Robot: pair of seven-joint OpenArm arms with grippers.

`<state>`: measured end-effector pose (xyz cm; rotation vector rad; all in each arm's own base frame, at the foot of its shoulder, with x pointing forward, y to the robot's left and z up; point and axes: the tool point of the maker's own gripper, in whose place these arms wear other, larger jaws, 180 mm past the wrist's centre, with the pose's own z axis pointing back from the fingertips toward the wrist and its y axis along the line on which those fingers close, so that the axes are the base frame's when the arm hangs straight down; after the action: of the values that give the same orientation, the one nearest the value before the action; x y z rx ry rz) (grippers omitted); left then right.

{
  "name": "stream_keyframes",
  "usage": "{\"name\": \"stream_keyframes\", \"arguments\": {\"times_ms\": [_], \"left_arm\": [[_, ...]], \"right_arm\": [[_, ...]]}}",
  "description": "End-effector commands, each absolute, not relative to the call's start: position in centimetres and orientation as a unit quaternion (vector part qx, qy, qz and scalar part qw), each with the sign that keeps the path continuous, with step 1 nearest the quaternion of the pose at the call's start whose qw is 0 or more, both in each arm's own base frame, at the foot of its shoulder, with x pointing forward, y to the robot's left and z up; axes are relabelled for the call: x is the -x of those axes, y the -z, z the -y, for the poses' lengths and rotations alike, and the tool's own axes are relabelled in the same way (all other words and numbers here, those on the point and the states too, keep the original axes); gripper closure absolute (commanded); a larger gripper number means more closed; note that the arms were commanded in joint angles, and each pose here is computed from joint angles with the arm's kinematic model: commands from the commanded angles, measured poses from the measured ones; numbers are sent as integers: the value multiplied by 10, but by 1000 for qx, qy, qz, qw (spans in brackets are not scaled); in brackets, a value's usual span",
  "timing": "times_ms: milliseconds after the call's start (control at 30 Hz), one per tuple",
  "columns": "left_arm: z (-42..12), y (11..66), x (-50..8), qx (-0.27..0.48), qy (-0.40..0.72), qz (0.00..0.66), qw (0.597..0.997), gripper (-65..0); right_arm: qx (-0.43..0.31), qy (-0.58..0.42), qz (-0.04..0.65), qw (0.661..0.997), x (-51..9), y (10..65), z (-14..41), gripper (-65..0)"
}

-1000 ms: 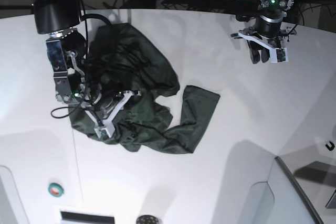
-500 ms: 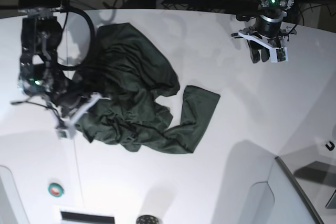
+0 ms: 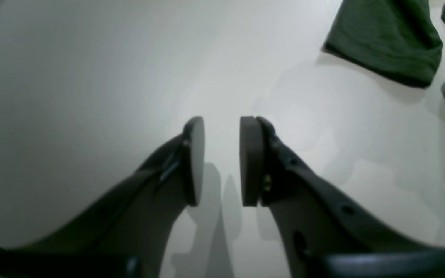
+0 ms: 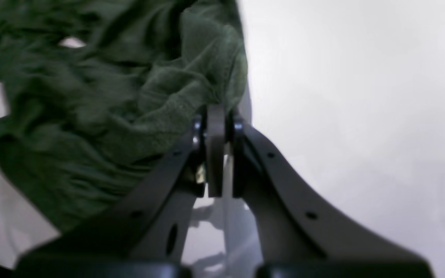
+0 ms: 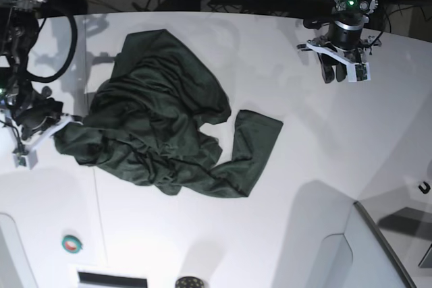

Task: Layout the t-shirt on the table in an organized manner, then fold the t-shirt properly
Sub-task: 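Drag the grasped shirt fabric outward with the right gripper and release, then grasp the shirt edge with the left gripper and pull it outward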

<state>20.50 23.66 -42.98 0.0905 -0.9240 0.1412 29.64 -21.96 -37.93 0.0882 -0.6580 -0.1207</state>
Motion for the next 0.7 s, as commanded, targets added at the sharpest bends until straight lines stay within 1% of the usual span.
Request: {"name": "stream_keyframes", "arguments": {"times_ms": [0,167,333,500,600,667], "left_arm": [[-240,421,-210,-49,-65,462,883,-158],[-237,422,-210,-48,-59,460,885,-158],[-238,424,-206,-92,0,450,888,-158],[-234,424,-205,-113,25,447,887,-158],[-230,425,-207,-101,16,450,887,-158],[-210,429,-209,-78,25,450,889,-158]], "right_arm": [[-42,57,345,936,-305,368,223,-8],[-25,52,344,937,-303,366,235,-8],[-4,46,336,941,-298,367,251,-8],[23,127,319,939,-281,377,307,-8],[31,152,305,940,-272,385,326,-8],[37,151,299,942,-270,390,332,-8]]}}
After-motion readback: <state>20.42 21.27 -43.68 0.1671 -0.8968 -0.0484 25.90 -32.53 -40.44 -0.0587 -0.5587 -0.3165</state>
